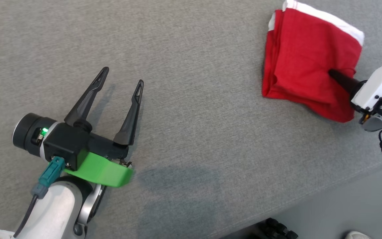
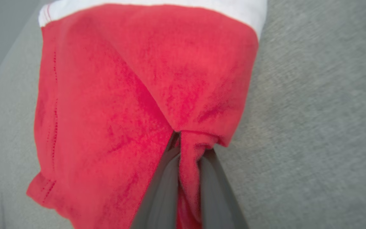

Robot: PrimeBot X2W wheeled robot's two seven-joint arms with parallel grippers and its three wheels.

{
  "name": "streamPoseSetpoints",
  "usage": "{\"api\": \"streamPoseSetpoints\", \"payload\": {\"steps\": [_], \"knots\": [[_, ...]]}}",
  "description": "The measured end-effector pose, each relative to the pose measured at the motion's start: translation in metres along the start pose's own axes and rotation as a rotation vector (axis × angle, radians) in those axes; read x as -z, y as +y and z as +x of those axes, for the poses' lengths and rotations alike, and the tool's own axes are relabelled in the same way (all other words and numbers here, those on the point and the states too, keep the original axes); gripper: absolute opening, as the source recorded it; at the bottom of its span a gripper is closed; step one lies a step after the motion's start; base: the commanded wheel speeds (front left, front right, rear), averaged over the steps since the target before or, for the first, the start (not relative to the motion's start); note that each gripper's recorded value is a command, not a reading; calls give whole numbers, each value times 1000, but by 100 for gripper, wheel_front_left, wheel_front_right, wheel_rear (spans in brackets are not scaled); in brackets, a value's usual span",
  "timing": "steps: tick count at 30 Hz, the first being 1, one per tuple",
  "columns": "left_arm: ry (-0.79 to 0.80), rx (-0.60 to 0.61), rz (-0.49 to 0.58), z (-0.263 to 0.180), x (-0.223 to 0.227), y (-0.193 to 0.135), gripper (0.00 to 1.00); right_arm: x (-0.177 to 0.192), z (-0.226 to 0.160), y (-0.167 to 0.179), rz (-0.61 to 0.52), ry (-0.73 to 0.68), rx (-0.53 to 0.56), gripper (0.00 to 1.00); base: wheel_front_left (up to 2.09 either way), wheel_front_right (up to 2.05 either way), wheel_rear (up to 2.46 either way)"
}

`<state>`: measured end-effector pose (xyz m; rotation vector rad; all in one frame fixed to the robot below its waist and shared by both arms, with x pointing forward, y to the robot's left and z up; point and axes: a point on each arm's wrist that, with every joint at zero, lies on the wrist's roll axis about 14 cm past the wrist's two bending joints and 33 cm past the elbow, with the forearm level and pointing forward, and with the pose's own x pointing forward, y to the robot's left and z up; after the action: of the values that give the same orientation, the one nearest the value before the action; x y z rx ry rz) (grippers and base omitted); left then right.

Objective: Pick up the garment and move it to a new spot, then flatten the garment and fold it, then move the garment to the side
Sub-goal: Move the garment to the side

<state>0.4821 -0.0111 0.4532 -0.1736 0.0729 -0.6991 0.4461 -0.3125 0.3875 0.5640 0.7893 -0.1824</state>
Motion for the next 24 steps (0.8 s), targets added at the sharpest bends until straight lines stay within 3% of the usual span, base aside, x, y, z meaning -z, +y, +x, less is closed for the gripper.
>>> {"api": "streamPoseSetpoints", "payload": {"steps": [3,8,16,24], "knots": [[6,55,-27,13,8,-14,100,-21,-13,-39,-17,-75,119,0,0,0,0],[38,91,-67,22,29,-21,100,-60,-16,-75,-158,-147,295,0,0,0,0],[33,78,-82,14,35,-22,100,-127,3,-69,-416,-267,410,0,0,0,0],[23,-3,-65,-6,22,-9,100,-138,34,-59,-546,-261,443,0,0,0,0]]}}
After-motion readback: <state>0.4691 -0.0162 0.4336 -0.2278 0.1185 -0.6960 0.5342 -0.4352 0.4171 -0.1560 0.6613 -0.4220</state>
